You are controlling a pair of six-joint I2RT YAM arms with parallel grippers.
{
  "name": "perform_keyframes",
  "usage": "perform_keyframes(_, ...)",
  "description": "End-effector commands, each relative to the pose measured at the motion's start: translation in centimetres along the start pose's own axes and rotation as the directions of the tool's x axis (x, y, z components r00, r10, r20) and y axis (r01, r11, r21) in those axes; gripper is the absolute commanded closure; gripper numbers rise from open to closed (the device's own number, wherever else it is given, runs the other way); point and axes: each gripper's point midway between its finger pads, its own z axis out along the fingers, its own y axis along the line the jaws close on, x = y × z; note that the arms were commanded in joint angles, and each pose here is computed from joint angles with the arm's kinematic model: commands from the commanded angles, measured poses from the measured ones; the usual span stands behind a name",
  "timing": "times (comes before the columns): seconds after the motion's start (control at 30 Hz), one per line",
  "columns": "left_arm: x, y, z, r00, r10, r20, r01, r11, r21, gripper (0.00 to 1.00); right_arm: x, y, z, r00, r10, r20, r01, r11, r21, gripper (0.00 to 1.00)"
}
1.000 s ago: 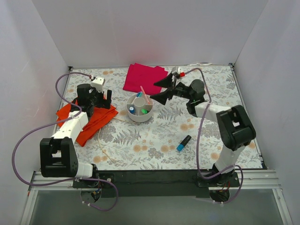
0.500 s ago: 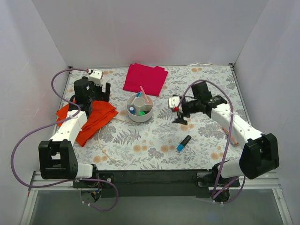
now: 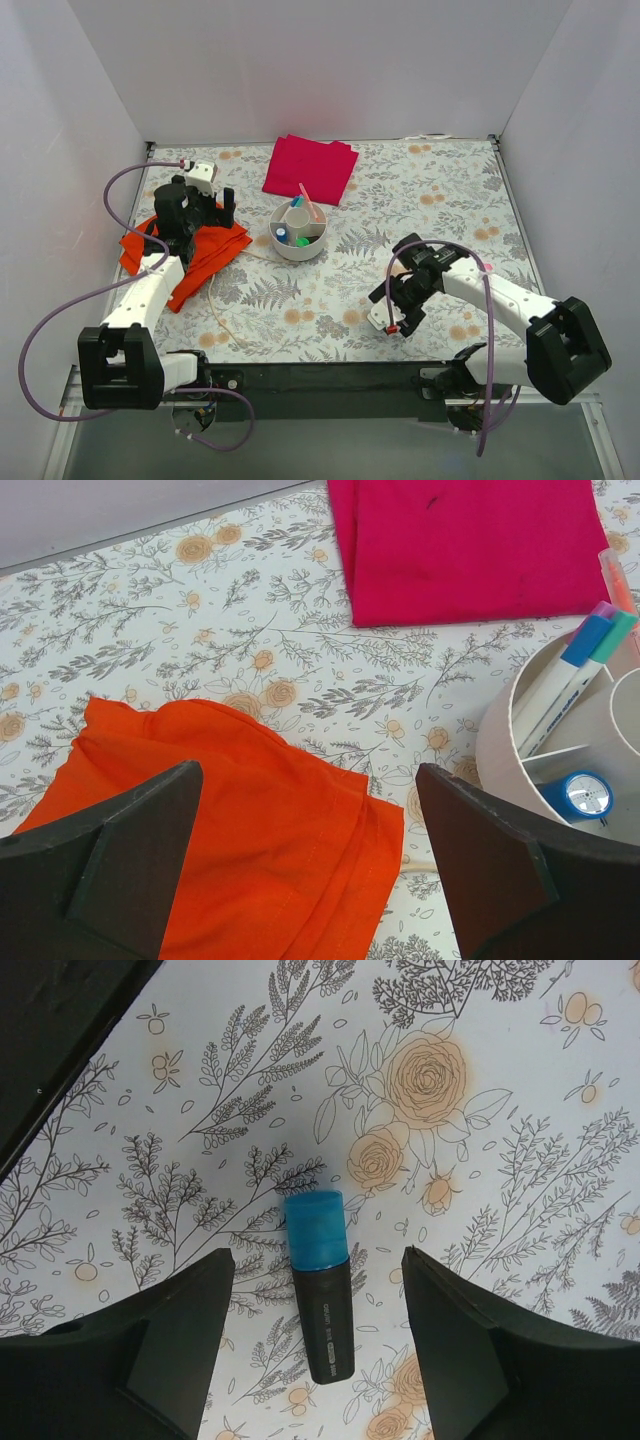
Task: Sort the stationery into containers
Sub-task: Pick up the pen from the corner of the board, then place the pen in the storage box.
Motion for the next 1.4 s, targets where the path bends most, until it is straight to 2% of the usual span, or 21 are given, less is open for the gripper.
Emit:
perform_keyframes(0.0, -1.0, 0.1, -0.9, 0.999, -0.004, 0.031, 0.004, 1.0, -0.004, 0.1, 1.0, -0.8, 1.0, 0.999, -0.013, -0.043, 0.012, 0.999, -0.033, 0.28)
perform_keyframes(0.5, -0.5, -0.2, -2.0, 1.0, -0.002, 0.016, 0.002, 1.0, -0.004, 0.1, 2.4, -0.7, 3.2, 0.992, 0.111, -0.067, -0.12, 0.982, -0.149, 0.52)
perform_keyframes(0.6, -0.2, -0.4, -1.9, 1.0, -0.003, 0.012, 0.003, 1.0, 0.005, 0.1, 2.3, -0.8, 3.6, 0.99, 0.124, -0.072, -0.135, 0.978, -0.161, 0.54)
perform_keyframes(0.67, -0.2, -0.3, -1.8, 1.0, -0.003, 0.012, 0.003, 1.0, 0.005, 0.11, 2.0, -0.6, 3.9, 0.987, 0.144, -0.072, -0.154, 0.973, -0.173, 0.63)
perform_keyframes(0.7, -0.1, -0.4, -1.8, 1.0, -0.005, 0.011, 0.005, 1.0, 0.008, 0.11, 1.7, -1.2, 3.8, 0.985, 0.158, -0.067, -0.167, 0.972, -0.164, 0.78)
perform_keyframes(0.77, -0.3, -0.4, -1.7, 1.0, -0.005, 0.011, 0.005, 1.0, 0.011, 0.1, 0.9, -2.6, 3.1, 0.977, 0.208, -0.05, -0.212, 0.969, -0.127, 0.87)
perform_keyframes(0.8, -0.3, -0.4, -1.7, 1.0, -0.003, 0.012, 0.003, 1.0, 0.009, 0.11, -0.1, -5.4, 2.0, 0.98, 0.199, -0.016, -0.2, 0.978, -0.061, 0.93)
perform_keyframes(0.87, -0.2, -0.3, -1.6, 1.0, -0.004, 0.009, 0.004, 1.0, 0.005, 0.1, -1.1, -8.9, -0.1, 0.969, 0.243, 0.047, -0.244, 0.969, 0.03, 0.98)
perform_keyframes(0.9, -0.2, -0.3, -1.6, 1.0, -0.004, 0.009, 0.004, 1.0, 0.007, 0.11, -2.5, -11.1, -1.3, 0.947, 0.294, 0.128, -0.304, 0.95, 0.068, 0.99)
perform_keyframes(0.93, -0.1, -0.3, -1.6, 1.0, -0.005, 0.009, 0.005, 1.0, 0.007, 0.1, -4.0, -14.9, -4.0, 0.941, 0.284, 0.185, -0.312, 0.938, 0.152, 0.99)
perform_keyframes(0.97, 0.1, -0.4, -1.6, 1.0, -0.008, 0.005, 0.008, 1.0, 0.011, 0.11, -3.9, -17.0, -5.3, 0.916, 0.323, 0.238, -0.368, 0.913, 0.178, 0.99)
perform_keyframes(1.0, 0.3, -0.5, -1.5, 1.0, -0.009, 0.001, 0.009, 1.0, 0.013, 0.11, -5.6, -18.5, -6.7, 0.845, 0.402, 0.354, -0.475, 0.867, 0.15, 0.99)
perform_keyframes(1.03, 0.4, -0.5, -1.6, 1.0, -0.012, 0.002, 0.012, 1.0, 0.014, 0.11, -6.8, -21.8, -9.5, 0.829, 0.36, 0.427, -0.479, 0.852, 0.211, 0.99)
perform_keyframes(1.07, 0.6, -0.6, -1.5, 1.0, -0.013, -0.003, 0.013, 1.0, 0.016, 0.11, -6.1, -23.2, -10.8, 0.784, 0.386, 0.487, -0.536, 0.817, 0.215, 0.99)
perform_keyframes(1.13, 0.9, -0.5, -1.5, 1.0, -0.015, -0.011, 0.016, 1.0, 0.016, 0.11, -8.1, -26.5, -14.4, 0.631, 0.379, 0.677, -0.634, 0.755, 0.168, 0.99)
perform_keyframes(1.17, 0.8, -0.6, -1.4, 1.0, -0.015, -0.009, 0.015, 1.0, 0.016, 0.11, -7.5, -26.7, -15.2, 0.542, 0.412, 0.732, -0.697, 0.708, 0.118, 0.99)
perform_keyframes(1.2, 0.9, -0.5, -1.4, 1.0, -0.015, -0.011, 0.016, 1.0, 0.013, 0.11, -7.6, -26.9, -15.6, 0.482, 0.407, 0.775, -0.716, 0.694, 0.081, 0.99)
perform_keyframes(1.23, 1.0, -0.5, -1.3, 1.0, -0.016, -0.016, 0.016, 1.0, 0.015, 0.11, -8.9, -28.7, -18.4, 0.419, 0.322, 0.849, -0.725, 0.682, 0.099, 0.99)
perform_keyframes(1.27, 1.0, -0.6, -1.3, 1.0, -0.016, -0.015, 0.016, 1.0, 0.017, 0.1, -8.2, -28.3, -17.2, 0.367, 0.336, 0.867, -0.752, 0.656, 0.065, 0.99)
perform_keyframes(1.33, 1.1, -0.6, -1.2, 1.0, -0.018, -0.024, 0.018, 1.0, 0.019, 0.1, -9.1, -29.3, -18.7, 0.308, 0.264, 0.914, -0.751, 0.657, 0.063, 0.99)
perform_keyframes(1.37, 1.1, -0.6, -1.2, 1.0, -0.018, -0.025, 0.019, 1.0, 0.02, 0.11, -8.7, -29.6, -17.7, 0.273, 0.283, 0.919, -0.762, 0.647, 0.027, 0.99)
